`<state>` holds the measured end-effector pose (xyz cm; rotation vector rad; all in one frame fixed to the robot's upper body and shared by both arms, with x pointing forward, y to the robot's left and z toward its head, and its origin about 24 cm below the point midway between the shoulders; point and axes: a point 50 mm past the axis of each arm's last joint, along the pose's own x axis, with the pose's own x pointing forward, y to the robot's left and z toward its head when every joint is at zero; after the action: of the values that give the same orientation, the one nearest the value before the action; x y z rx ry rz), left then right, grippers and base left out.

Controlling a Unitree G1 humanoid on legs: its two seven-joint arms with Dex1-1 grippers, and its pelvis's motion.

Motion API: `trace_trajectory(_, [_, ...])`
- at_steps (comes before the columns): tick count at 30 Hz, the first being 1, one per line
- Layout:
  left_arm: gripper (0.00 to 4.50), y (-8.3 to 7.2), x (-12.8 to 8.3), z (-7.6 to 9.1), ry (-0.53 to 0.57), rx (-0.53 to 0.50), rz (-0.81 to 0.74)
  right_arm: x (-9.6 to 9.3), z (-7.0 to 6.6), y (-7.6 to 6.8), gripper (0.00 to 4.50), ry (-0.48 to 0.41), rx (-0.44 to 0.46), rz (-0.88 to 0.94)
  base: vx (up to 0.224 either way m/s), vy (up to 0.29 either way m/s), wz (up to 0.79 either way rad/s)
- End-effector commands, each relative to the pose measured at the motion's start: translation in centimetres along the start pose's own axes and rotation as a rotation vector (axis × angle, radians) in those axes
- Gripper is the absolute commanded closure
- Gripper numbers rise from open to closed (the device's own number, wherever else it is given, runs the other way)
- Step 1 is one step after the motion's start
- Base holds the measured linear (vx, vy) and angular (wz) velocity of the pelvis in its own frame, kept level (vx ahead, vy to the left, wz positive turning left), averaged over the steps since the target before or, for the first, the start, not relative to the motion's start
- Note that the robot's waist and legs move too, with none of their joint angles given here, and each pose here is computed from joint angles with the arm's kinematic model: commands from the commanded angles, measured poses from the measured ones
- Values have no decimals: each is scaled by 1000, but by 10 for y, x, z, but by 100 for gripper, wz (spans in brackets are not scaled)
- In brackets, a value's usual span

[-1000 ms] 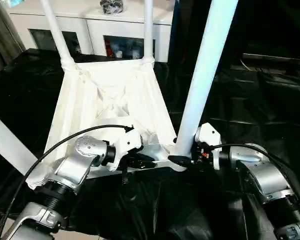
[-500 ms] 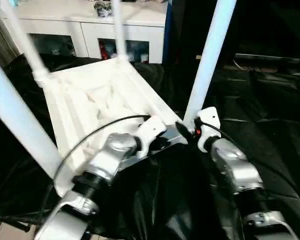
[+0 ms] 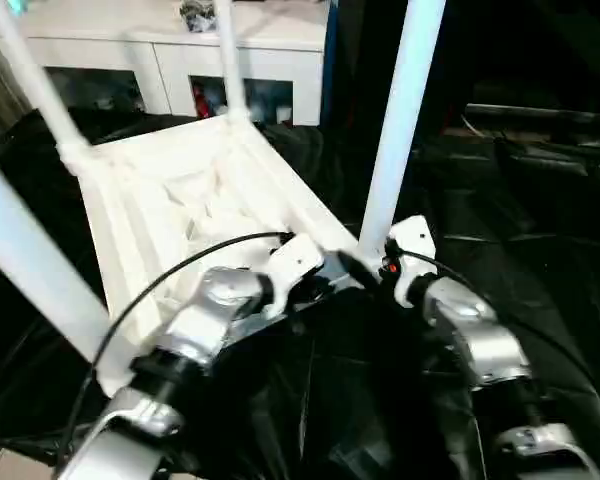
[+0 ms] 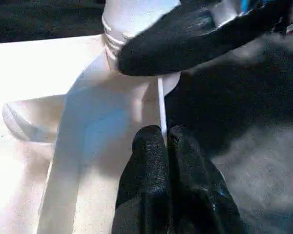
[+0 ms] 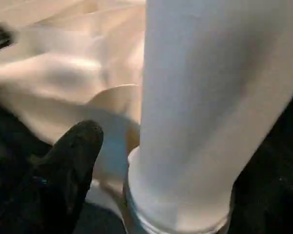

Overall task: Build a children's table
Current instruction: Rotate leg to tighten

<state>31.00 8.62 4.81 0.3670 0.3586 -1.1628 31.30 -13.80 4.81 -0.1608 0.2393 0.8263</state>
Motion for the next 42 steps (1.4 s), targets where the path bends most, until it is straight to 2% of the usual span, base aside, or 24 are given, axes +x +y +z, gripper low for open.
trace_trajectory(1, [450, -10, 3, 12, -72, 60, -111, -1, 0, 18, 41, 24, -29, 212, 0, 0, 0])
trace_trajectory(7, [450, -14, -8, 8, -66, 78, -213, -14, 0, 16, 41, 74, -70, 308, 0, 0, 0])
trace_trajectory(15, [450, -14, -18, 0, -47, 76, -294, -22, 0, 22, 120, 100, -71, 406, 0, 0, 0])
trace_trajectory(27, [450, -13, -17, -1, -42, 77, -275, -23, -5, 29, 193, 130, -76, 433, 0, 0, 0])
trace_trajectory(30, [450, -7, -12, 0, -29, 69, -192, -19, -8, 30, 195, 98, -40, 374, 0, 0, 0])
trace_trajectory(35, [450, 1, 1, 8, -35, 21, -47, -2, -14, 22, 196, 51, 42, 134, 0, 0, 0])
trace_trajectory(39, [450, 1, 23, 23, -57, -39, 75, 18, -19, 28, 217, 28, 158, -24, 0, 0, 0])
trace_trajectory(40, [450, 1, 25, 23, -56, -41, 86, 20, -19, 29, 233, 28, 163, -33, 0, 0, 0])
trace_trajectory(42, [450, 0, 31, 27, -63, -59, 108, 27, -19, 31, 237, 29, 187, -85, 0, 0, 0])
